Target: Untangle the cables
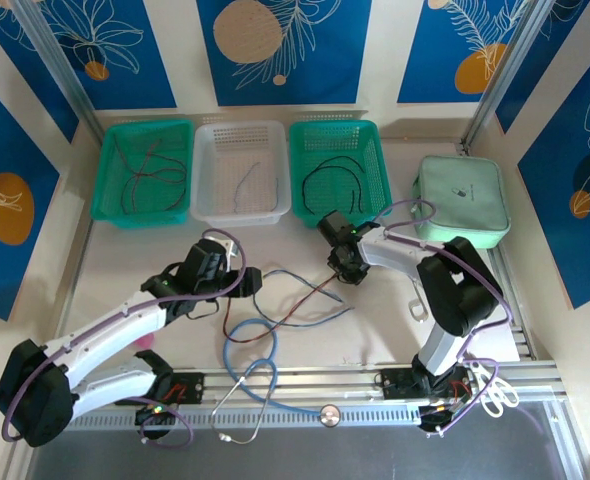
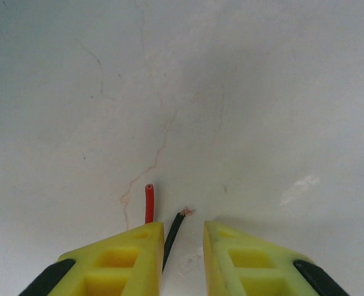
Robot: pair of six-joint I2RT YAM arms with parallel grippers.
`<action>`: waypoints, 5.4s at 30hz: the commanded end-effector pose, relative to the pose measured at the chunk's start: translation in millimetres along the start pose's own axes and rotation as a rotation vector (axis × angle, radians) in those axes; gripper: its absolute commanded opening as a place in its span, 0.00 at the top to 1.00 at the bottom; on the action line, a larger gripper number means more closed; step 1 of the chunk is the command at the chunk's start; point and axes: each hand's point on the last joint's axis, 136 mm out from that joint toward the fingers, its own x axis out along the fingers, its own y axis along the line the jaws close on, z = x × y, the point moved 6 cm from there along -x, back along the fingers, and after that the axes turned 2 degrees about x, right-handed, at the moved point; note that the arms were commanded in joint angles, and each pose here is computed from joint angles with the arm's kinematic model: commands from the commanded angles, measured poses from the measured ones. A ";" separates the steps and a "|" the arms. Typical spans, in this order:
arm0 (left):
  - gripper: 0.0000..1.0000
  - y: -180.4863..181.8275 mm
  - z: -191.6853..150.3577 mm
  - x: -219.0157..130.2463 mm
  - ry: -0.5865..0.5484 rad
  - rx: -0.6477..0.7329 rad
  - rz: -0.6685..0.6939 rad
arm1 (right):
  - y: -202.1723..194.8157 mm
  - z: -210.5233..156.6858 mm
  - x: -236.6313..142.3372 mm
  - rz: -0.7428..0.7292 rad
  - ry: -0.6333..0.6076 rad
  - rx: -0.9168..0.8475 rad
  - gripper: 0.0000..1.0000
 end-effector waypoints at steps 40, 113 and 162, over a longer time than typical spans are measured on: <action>0.21 -54.4 45.2 -40.5 -0.024 0.067 -0.192 | 7.3 -5.6 -86.5 0.528 -0.130 -0.064 1.00; 0.23 -123.0 165.4 -52.4 -0.209 -0.022 -0.943 | 79.3 25.3 -340.1 1.784 -0.182 -0.833 1.00; 0.26 -147.3 205.1 -112.4 -0.413 0.178 -0.862 | 118.4 49.4 -326.5 1.706 -0.145 -0.760 1.00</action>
